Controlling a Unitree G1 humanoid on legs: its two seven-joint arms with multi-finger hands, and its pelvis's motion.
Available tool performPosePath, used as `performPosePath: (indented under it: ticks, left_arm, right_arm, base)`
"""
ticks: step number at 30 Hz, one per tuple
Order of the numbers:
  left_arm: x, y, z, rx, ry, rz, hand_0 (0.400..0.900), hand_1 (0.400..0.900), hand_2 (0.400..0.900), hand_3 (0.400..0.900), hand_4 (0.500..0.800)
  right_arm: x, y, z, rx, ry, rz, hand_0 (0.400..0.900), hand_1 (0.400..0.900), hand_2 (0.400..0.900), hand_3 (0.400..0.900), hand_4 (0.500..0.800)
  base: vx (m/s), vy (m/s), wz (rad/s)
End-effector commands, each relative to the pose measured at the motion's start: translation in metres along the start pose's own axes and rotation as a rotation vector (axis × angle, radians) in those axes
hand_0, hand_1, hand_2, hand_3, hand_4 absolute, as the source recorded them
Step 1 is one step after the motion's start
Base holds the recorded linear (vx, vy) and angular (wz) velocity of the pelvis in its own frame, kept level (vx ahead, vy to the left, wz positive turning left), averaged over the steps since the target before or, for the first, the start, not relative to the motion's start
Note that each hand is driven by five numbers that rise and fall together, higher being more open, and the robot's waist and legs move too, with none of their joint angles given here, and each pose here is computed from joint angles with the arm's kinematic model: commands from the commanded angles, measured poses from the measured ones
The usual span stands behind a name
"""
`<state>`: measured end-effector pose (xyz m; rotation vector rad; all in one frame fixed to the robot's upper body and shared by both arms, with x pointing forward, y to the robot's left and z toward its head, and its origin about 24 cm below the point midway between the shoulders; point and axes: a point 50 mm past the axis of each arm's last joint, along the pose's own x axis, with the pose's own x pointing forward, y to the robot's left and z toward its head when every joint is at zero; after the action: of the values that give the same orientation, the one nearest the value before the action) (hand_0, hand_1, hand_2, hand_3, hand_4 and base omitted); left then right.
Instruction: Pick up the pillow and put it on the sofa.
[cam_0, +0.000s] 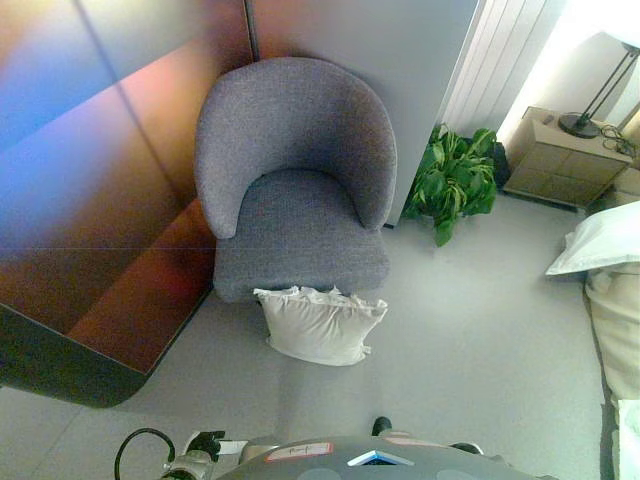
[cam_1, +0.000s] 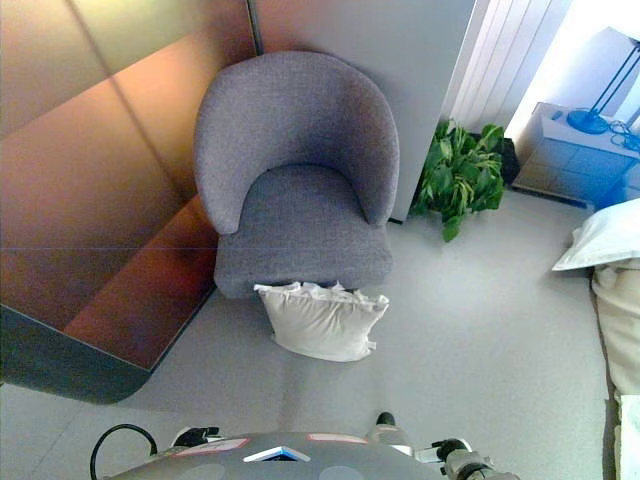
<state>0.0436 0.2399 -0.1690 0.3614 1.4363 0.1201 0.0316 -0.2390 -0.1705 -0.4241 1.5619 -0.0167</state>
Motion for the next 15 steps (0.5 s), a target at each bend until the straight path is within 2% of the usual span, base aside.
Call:
performPosePath:
  ticks: [1, 15]
  left_arm:
    - [0.0011, 0.0072, 0.0172, -0.018, -0.027, 0.035, 0.900, 0.900, 0.900, 0.900, 0.800]
    - [0.0011, 0.0060, 0.0132, -0.007, -0.020, 0.016, 0.900, 0.900, 0.900, 0.900, 0.800]
  right_arm:
    - [-0.0020, -0.0106, 0.0276, -0.046, -0.044, -0.035, 0.900, 0.900, 0.900, 0.900, 0.800]
    - [-0.0018, -0.0120, 0.0261, -0.050, -0.041, -0.049, 0.900, 0.900, 0.900, 0.900, 0.800]
  base:
    - [0.000, 0.000, 0.00]
    - [0.002, -0.001, 0.00]
